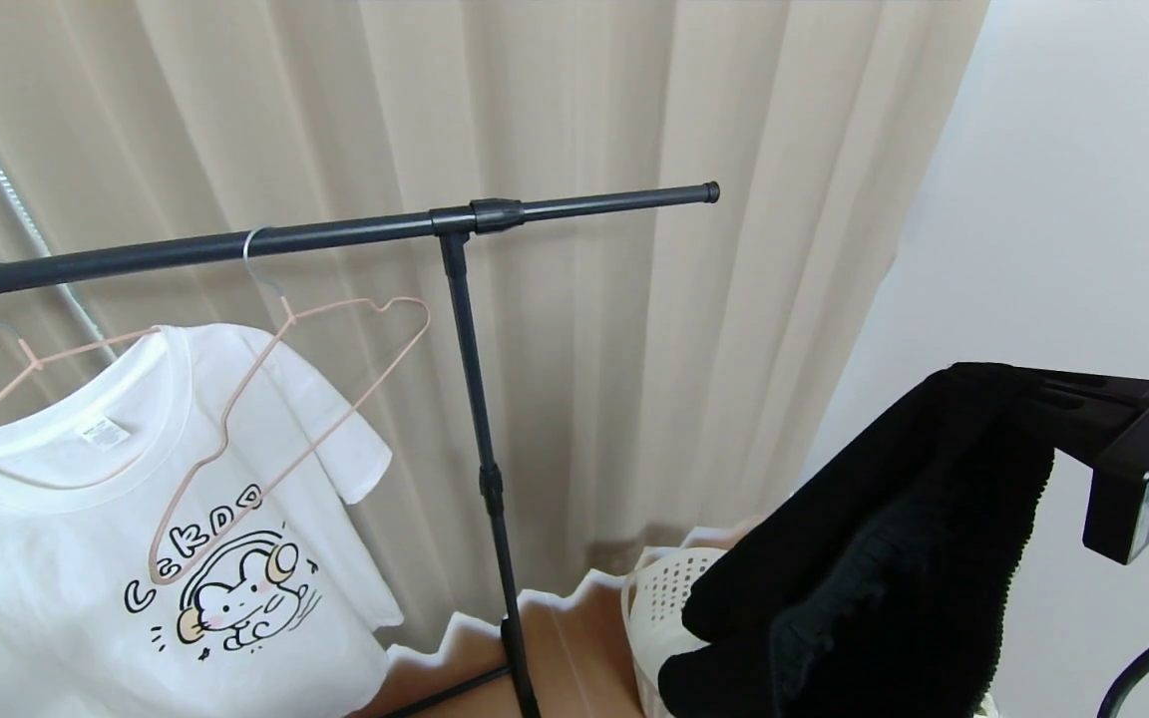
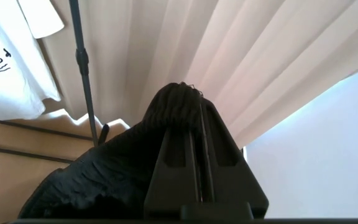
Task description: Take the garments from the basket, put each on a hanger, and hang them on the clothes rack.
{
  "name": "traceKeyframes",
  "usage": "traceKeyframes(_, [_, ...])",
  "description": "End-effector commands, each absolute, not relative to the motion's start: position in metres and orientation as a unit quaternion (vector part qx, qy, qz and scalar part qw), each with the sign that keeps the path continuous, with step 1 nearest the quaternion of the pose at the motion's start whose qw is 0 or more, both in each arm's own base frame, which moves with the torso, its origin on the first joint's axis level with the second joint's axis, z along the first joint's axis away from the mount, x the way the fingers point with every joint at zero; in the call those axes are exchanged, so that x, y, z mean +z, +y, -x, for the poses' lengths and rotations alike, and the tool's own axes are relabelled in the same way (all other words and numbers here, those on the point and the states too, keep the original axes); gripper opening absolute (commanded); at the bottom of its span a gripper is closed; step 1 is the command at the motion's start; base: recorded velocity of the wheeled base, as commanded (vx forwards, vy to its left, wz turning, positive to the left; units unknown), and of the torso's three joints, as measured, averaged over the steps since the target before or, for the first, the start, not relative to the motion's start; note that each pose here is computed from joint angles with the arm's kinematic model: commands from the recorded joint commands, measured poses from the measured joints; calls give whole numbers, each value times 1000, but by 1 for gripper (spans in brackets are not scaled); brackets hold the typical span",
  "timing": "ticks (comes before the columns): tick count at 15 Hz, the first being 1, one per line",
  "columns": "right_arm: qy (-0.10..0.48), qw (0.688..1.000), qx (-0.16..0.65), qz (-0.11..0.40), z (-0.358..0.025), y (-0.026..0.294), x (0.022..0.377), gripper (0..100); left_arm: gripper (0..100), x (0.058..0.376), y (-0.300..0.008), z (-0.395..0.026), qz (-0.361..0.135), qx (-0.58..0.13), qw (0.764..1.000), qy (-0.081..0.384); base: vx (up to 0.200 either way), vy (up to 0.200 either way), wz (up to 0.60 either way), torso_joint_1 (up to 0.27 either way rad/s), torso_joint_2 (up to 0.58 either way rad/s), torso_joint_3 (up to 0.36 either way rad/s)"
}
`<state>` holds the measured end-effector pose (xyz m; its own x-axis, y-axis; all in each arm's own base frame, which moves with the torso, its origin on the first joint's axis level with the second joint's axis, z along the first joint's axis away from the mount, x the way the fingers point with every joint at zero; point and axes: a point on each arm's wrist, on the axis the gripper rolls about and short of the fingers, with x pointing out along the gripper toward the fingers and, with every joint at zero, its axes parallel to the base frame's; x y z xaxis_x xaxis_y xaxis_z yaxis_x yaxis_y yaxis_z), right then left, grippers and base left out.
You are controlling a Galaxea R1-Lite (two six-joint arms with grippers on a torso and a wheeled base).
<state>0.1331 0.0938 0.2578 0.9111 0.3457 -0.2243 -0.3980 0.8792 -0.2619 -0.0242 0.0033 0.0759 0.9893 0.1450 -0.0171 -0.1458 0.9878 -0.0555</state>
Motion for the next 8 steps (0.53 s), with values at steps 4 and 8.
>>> traceKeyframes(4, [84, 966, 193, 152, -133, 94, 258, 0, 100, 76, 3, 24, 28, 73, 997, 7, 0, 0, 0, 8, -4, 121])
traceKeyframes(8, [87, 965, 192, 153, -133, 94, 257, 0, 100, 76, 3, 24, 28, 73, 997, 7, 0, 0, 0, 4, -1, 64])
